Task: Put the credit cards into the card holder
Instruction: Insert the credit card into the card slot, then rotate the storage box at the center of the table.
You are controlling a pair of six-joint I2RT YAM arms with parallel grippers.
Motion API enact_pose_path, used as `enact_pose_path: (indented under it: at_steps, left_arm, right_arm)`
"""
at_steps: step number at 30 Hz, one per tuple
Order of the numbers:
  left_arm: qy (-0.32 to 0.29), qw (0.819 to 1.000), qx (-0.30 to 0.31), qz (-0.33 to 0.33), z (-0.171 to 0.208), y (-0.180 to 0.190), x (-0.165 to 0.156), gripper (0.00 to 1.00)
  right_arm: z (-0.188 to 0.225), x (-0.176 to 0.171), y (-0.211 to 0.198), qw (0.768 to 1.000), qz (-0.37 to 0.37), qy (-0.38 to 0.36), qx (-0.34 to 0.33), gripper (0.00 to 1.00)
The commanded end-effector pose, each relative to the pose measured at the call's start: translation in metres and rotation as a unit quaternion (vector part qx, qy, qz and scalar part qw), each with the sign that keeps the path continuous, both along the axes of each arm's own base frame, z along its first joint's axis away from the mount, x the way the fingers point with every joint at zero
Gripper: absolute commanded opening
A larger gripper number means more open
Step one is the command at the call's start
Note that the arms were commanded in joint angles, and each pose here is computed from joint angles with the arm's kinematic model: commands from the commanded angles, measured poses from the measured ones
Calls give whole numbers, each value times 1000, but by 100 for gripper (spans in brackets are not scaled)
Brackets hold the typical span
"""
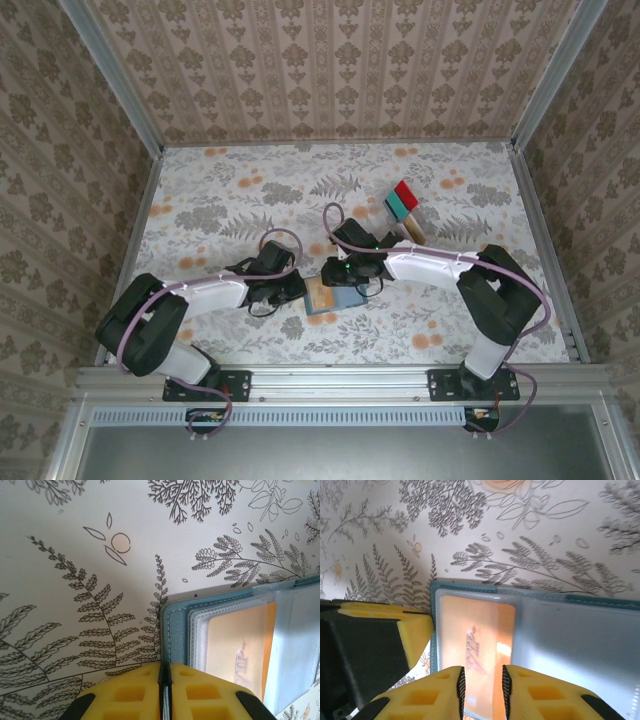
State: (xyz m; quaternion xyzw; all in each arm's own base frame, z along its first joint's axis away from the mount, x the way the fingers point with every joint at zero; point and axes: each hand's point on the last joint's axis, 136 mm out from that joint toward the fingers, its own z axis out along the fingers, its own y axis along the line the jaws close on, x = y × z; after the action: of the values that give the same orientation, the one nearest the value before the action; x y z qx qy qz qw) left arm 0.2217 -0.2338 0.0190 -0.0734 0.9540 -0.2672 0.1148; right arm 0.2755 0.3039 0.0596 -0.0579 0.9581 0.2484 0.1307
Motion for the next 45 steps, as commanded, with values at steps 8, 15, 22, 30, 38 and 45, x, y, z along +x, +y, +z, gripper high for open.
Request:
enact_pose_path:
  at_steps: [8,15,22,30,38,45]
  left_arm:
    - [-1,1000,9,-16,6,0,-3,14]
    - [-1,1000,11,-19,6,-1,-3,14]
    - [-3,999,37,-9,8,9,-2,17]
    - [-43,997,64,4,40,23,8,26]
    - [-105,994,23,13,87,6,35,36]
    - [-109,994,4,-16,101,-20,46,38]
  right_arm:
    - [-37,-17,9,998,10,61,7,26]
    - [-32,-23,24,997,37,66,26,20]
    - [-24,-14,-17,997,3,33,-70,25]
    - [34,5,-69,990,-60,-54,-112,27]
    - [109,54,-177,959,-174,-162,-157,47]
    - [99,103,-240,960,-255,-82,-84,60]
